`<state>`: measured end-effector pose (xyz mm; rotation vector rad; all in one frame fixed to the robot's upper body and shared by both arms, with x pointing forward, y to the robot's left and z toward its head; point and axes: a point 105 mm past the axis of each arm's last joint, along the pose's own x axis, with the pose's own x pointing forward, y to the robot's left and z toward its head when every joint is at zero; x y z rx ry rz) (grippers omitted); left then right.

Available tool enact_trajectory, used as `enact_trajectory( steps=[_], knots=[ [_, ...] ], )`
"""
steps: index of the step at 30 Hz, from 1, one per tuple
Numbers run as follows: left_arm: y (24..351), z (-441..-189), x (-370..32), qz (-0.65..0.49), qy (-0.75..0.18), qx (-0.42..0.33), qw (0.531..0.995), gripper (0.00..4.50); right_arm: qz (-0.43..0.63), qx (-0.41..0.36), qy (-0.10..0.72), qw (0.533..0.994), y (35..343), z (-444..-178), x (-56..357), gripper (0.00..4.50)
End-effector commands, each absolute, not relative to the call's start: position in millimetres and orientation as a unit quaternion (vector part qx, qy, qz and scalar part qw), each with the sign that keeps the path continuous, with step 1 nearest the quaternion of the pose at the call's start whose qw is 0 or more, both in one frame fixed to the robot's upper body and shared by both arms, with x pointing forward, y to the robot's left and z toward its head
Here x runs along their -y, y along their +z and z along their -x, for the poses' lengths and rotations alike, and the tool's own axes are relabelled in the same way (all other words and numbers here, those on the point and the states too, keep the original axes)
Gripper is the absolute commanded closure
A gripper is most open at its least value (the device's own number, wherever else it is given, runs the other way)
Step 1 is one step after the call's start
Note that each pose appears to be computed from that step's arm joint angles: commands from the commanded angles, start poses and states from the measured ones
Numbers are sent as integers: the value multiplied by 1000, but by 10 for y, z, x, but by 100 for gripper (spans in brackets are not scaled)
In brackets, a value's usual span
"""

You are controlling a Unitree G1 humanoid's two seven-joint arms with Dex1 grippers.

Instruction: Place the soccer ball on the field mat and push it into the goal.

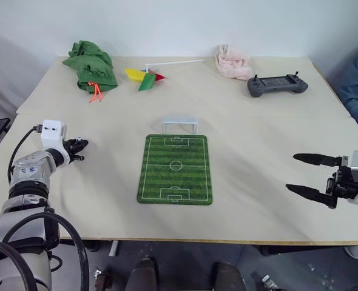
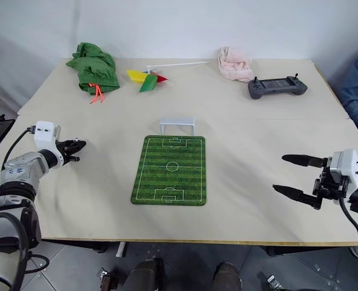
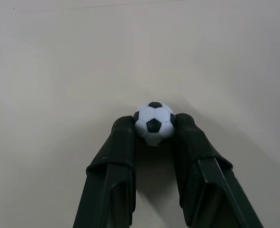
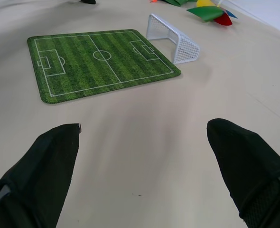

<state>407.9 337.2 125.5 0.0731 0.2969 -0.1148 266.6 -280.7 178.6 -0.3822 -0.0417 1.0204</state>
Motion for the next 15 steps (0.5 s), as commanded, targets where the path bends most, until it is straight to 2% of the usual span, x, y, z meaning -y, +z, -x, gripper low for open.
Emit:
enact_trajectory(
  steps=[1,4,7,13,15],
  knots=[
    [1370,-4087,-3364,-50,-73,-127,988,368,197,33,475,857,1932,-2657,2874,0],
    [1567,-4115,-3243,-51,-117,-74,989,368,197,35,475,857,1947,-2666,2872,0],
    [1924,-4077,-2870,-60,-242,19,968,368,191,41,491,849,1947,-2628,2850,0],
    [2186,-3928,-2220,-102,-414,41,904,368,167,51,517,838,1932,-2553,2798,0],
    [2241,-3857,-1954,-117,-469,40,875,368,170,32,525,833,1864,-2503,2794,0]
  ],
)
